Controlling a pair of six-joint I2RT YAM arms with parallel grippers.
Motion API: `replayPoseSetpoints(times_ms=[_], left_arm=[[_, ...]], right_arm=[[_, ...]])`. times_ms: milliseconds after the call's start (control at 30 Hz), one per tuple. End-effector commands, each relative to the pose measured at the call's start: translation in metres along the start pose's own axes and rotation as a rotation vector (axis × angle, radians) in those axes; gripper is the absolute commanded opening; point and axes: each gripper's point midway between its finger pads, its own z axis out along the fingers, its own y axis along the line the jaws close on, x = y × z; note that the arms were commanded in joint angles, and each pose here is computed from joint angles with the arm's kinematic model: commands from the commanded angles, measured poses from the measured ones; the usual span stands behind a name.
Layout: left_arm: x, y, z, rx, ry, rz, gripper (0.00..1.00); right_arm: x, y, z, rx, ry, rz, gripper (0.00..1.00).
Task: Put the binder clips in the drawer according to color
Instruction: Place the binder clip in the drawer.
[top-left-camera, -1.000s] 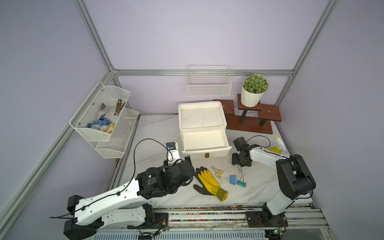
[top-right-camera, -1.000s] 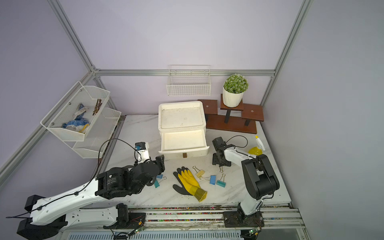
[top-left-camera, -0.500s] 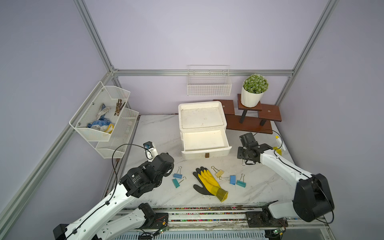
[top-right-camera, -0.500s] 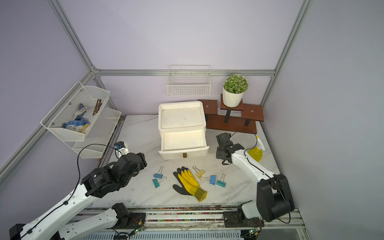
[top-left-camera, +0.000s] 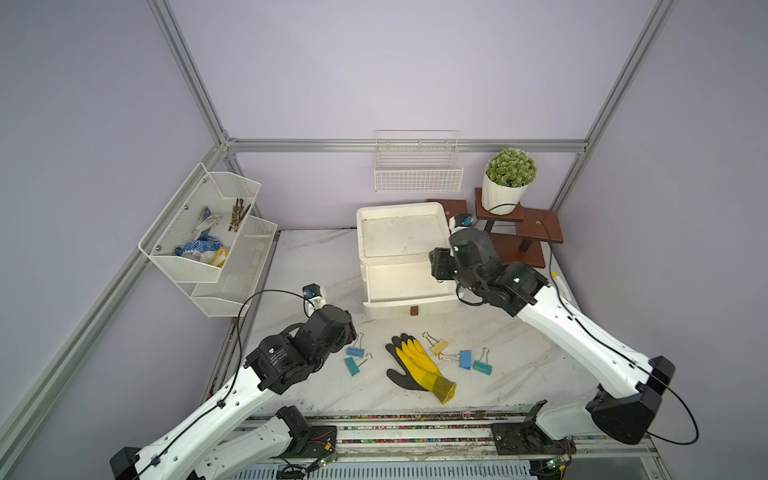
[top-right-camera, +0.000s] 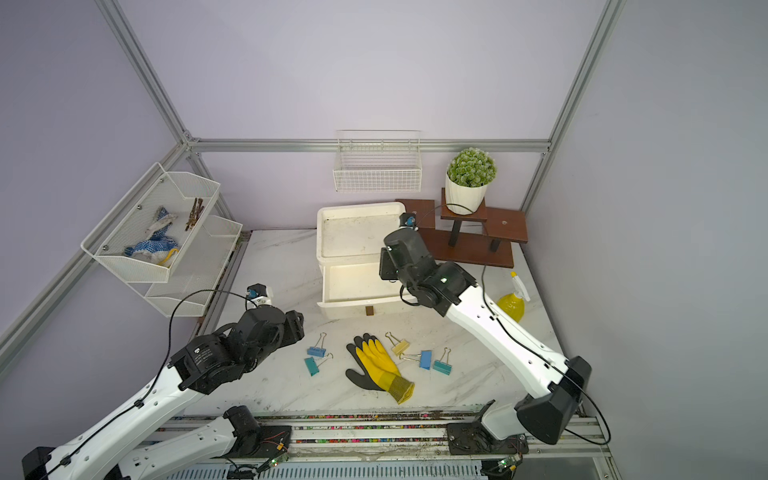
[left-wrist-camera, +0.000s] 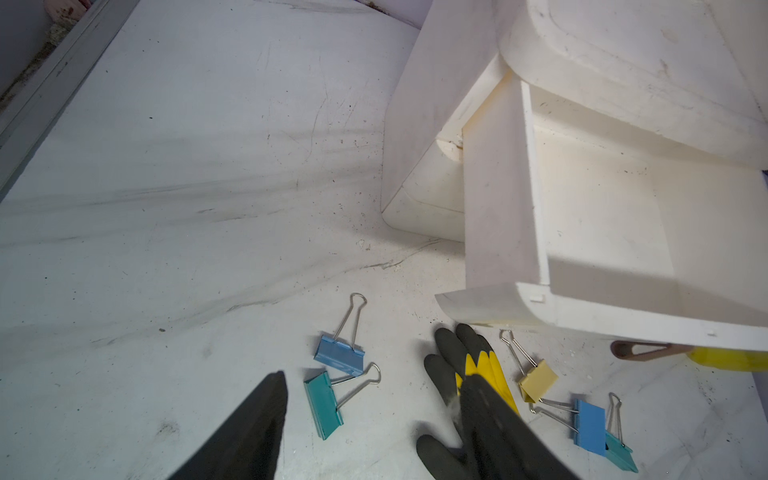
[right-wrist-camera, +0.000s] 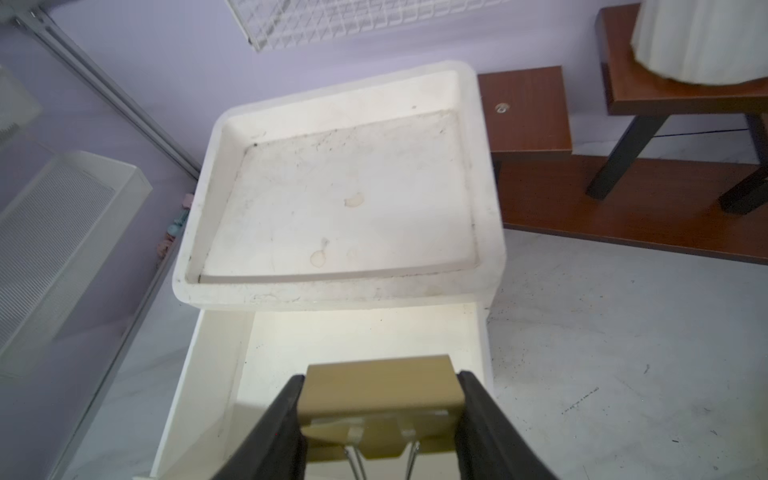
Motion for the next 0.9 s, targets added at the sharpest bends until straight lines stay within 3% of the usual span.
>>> replayPoseSetpoints(times_ms=[0,100,367,600,800,867], left_arm=[[-0.015,-0.017,-0.009,0.072,-0.028,-0.010,0.70],[-0.018,-0.019,-0.010,0.086,-0.037,-0.018,0.70],[-0.024,-0.025,-0.013,0.099,-0.048,-0.019,0.70],[-0.027,-0.022,-0.014,0.088,-0.066,-0.005,0.69],[-0.033,-0.023,-0.020,0.097,-0.087,-0.004,0.69],[-0.035,-0.023,-0.021,0.097,-0.092,-0.001,0.69]], right_arm=[[0.014,-0.005,0.011,0.081,0.032,-0.022,0.25],[0.035,-0.002,0.034,0.106,0.089,-0.058,0.25],[0.066,-0.007,0.046,0.135,0.188,-0.102,0.28],[0.082,-0.013,0.051,0.153,0.230,-0.118,0.52],[0.066,-0.007,0.040,0.120,0.197,-0.117,0.64],[0.056,-0.006,0.033,0.104,0.168,-0.115,0.73]])
